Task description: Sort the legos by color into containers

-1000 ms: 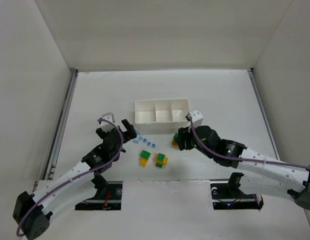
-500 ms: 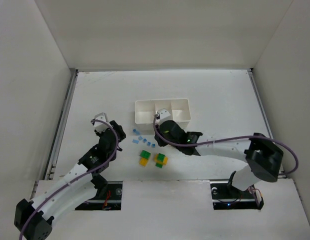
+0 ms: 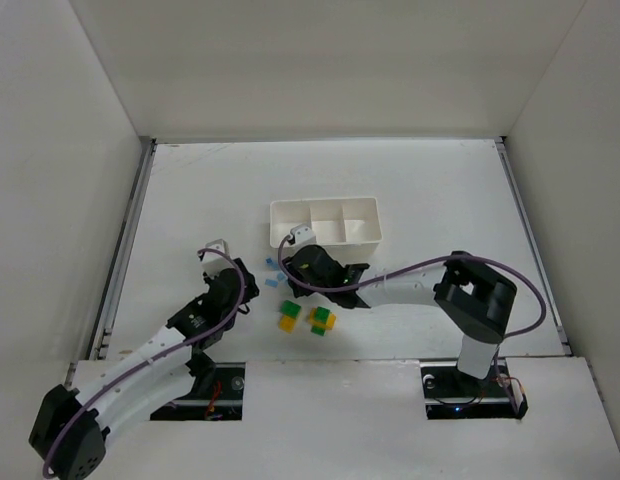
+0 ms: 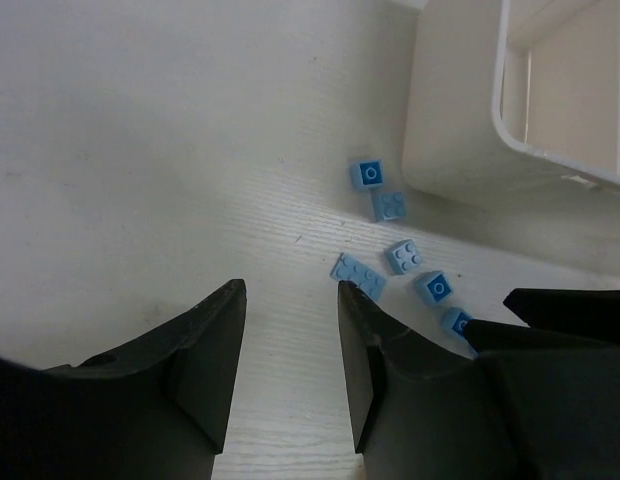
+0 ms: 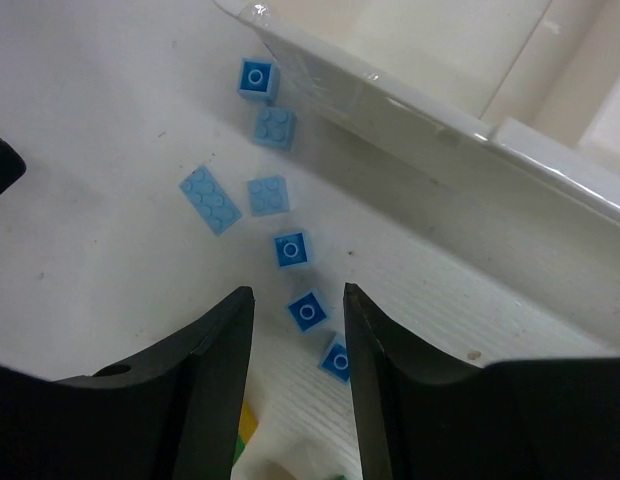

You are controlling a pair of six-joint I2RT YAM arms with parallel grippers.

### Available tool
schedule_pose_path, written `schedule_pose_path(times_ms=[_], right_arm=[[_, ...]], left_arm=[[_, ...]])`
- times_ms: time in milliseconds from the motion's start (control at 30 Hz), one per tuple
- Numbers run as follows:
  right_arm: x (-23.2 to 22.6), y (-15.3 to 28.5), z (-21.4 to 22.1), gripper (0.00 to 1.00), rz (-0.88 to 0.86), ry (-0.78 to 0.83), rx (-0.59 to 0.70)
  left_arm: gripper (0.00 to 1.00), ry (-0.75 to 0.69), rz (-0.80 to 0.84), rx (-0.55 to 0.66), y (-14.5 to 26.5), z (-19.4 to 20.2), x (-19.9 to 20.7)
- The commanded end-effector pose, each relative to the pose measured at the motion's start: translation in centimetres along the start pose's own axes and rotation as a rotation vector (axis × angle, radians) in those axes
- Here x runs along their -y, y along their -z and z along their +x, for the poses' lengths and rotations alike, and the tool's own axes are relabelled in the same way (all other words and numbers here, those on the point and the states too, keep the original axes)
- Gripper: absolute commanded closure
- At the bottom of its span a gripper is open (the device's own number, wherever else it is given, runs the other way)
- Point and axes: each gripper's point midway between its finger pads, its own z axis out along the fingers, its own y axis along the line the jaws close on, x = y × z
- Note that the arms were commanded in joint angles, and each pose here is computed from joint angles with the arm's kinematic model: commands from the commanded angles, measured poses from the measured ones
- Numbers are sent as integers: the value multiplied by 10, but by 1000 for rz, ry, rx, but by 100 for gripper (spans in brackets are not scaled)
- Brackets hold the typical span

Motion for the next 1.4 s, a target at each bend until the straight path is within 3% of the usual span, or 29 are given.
schedule_pose_path(times_ms=[0, 367, 633, 733, 1100, 1367], right_arm=[[-22, -9, -30, 53, -48, -18, 90], [-24, -32, -20, 54, -25, 37, 65], [-22, -38, -13, 81, -3, 46, 36], [-20, -29, -18, 86, -4, 33, 54], [-32, 57, -105, 84, -110, -18, 273], [4, 11, -155, 82, 9, -58, 324]], left_arm=[[61, 44, 18, -1, -3, 2, 6], [61, 68, 22, -43, -14, 19, 7], [62, 76, 26, -63, -17, 20, 7], [62, 67, 20, -74, -19, 23, 7], [62, 22, 54, -111, -27, 32, 29], [59, -18, 41, -119, -31, 36, 35]])
